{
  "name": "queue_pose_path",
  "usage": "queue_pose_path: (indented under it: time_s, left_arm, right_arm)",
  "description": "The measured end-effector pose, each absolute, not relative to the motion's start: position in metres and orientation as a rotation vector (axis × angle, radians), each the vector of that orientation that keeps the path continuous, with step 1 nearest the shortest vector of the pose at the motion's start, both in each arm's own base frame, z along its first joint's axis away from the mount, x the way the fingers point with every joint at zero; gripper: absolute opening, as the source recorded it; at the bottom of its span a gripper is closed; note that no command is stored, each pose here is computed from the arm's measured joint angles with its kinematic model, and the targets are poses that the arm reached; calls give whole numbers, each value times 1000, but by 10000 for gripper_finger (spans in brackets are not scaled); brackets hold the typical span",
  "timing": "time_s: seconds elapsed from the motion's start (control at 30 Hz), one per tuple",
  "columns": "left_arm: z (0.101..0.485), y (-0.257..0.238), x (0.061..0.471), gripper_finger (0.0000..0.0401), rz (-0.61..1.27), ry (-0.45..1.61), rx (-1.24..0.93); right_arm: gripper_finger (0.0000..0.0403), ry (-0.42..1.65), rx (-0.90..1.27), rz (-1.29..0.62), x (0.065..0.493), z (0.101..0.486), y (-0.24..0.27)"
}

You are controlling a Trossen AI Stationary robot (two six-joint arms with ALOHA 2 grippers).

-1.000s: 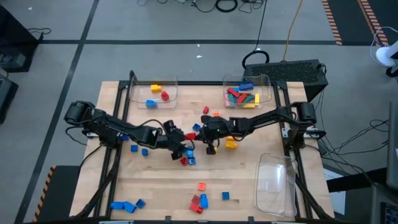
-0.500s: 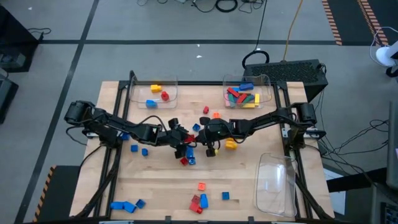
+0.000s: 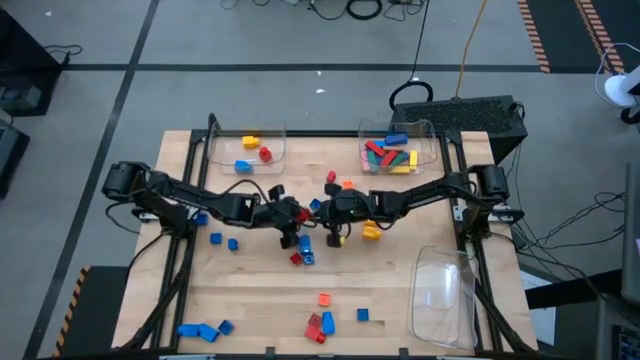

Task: Sort blocks by size
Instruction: Put the 1 stud red game piece into the top left transparent bin

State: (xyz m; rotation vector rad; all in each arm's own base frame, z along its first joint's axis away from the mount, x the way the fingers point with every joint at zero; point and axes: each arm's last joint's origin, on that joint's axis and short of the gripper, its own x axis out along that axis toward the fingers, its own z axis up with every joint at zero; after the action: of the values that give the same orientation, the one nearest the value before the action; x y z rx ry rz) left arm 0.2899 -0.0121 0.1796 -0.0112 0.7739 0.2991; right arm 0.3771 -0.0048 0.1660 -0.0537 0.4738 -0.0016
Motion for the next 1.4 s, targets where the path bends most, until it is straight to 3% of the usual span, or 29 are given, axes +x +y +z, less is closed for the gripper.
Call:
queue_pose_path:
  time_s: [0.23,0.4,0.73,1.2,1.4]
  left_arm:
    - [181,25,274,139,466,886,-42]
    - [190,54,262,140,555,898,-46]
    - [229,102,232,142,710,777,-43]
    - [215,156,197,145,913,894,-190]
    - [215,170,185,179,987,879,-253]
  right_arm:
    - [87,488,-13,-40,376,165,-6]
    - [109,489,46,-56,376,165,-8]
    - [112,483,10,-47,377,164,-8]
    - [112,538,-8,-29,382,138,-3]
    - [115,541,-2,-20,387,118,0]
